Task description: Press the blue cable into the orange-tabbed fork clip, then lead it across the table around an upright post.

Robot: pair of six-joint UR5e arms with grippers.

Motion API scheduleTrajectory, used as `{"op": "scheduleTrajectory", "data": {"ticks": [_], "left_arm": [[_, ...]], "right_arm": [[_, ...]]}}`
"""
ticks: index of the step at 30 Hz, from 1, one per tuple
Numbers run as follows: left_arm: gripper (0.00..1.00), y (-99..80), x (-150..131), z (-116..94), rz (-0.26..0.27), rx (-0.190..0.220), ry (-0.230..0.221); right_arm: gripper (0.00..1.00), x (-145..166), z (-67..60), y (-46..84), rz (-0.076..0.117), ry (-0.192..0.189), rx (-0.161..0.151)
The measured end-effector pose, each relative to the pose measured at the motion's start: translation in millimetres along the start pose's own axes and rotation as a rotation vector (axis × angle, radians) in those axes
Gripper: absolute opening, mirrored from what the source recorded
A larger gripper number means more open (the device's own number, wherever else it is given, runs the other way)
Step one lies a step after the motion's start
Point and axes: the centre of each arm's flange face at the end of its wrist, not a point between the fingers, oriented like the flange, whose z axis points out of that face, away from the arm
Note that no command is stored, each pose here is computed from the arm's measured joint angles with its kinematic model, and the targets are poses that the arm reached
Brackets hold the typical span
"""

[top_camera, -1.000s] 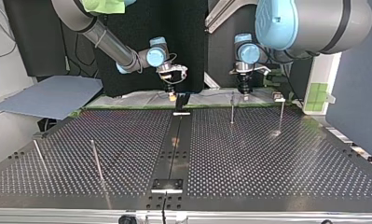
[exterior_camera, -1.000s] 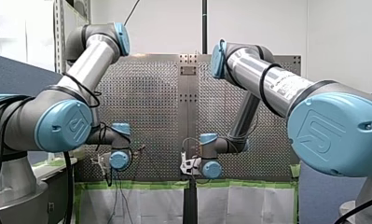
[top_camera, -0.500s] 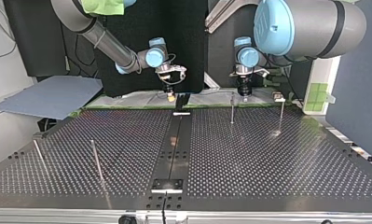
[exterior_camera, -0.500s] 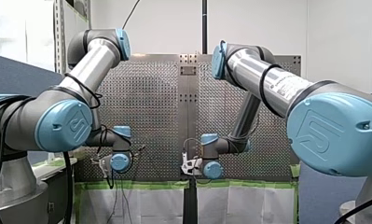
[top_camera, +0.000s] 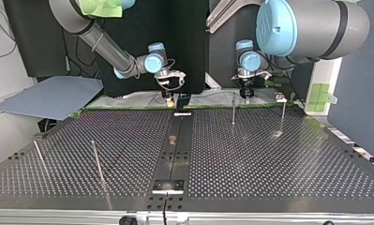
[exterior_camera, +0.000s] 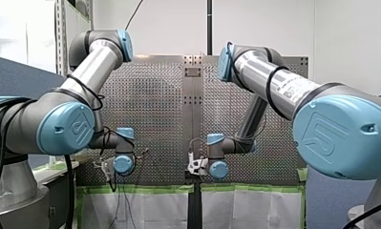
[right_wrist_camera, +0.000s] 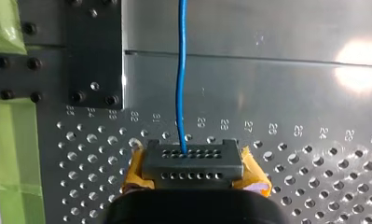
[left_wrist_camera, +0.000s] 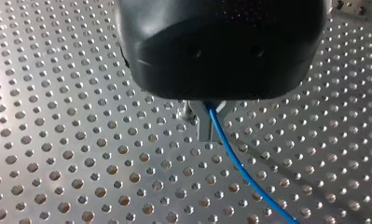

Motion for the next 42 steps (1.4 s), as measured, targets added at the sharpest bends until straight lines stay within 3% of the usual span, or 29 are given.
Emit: {"op": "scheduleTrajectory", "data": {"ticks": [8, 19, 24, 26, 28, 29, 30, 31, 32, 34, 35, 36, 42], "left_arm": [[0.0, -4.6, -7.0, 17.8, 0.006, -0.01, 0.019], [0.0, -3.9, -10.3, 25.5, 0.005, 0.009, 0.028], [0.0, -2.2, -10.7, 27.0, 0.038, 0.024, 0.035], [0.06, -0.2, -10.9, 27.3, 0.056, 0.022, 0.04], [0.22, 2.1, -10.6, 27.1, 0.073, 0.016, 0.05], [0.22, 3.7, -10.3, 26.6, 0.085, 0.011, 0.057], [0.31, 4.8, -9.9, 26.1, 0.094, 0.008, 0.064], [0.48, 6.0, -9.6, 25.7, 0.103, 0.003, 0.07], [0.48, 7.4, -9.1, 24.9, 0.111, -0.003, 0.079], [0.74, 9.5, -8.6, 24.1, 0.115, -0.01, 0.09], [0.74, 10.3, -8.3, 23.7, 0.115, -0.01, 0.097], [1.0, 10.7, -8.1, 23.5, 0.114, -0.009, 0.102], [1.0, 13.2, -5.1, 19.4, 0.12, -0.016, 0.142]], "right_arm": [[0.0, 9.2, 13.3, 21.0, 0.003, 0.005, -0.03], [0.0, 17.0, 22.7, 32.0, 0.005, 0.011, -0.044], [0.0, 15.4, 21.8, 34.9, 0.0, -0.006, -0.048], [0.0, 14.8, 21.6, 35.4, -0.001, -0.009, -0.049], [0.0, 14.7, 21.6, 35.6, -0.002, -0.01, -0.049], [0.0, 14.8, 21.8, 35.6, -0.002, -0.009, -0.049], [0.0, 14.8, 21.8, 35.6, -0.002, -0.01, -0.049], [0.0, 14.6, 21.7, 35.7, -0.002, -0.01, -0.05], [0.0, 14.4, 21.5, 35.8, -0.002, -0.011, -0.05], [0.0, 14.0, 21.2, 35.9, -0.003, -0.012, -0.05], [0.0, 13.9, 21.1, 35.8, -0.003, -0.012, -0.05], [0.0, 13.9, 21.3, 35.8, -0.004, -0.012, -0.05], [0.0, 13.8, 21.4, 36.0, -0.004, -0.01, -0.05]]}}
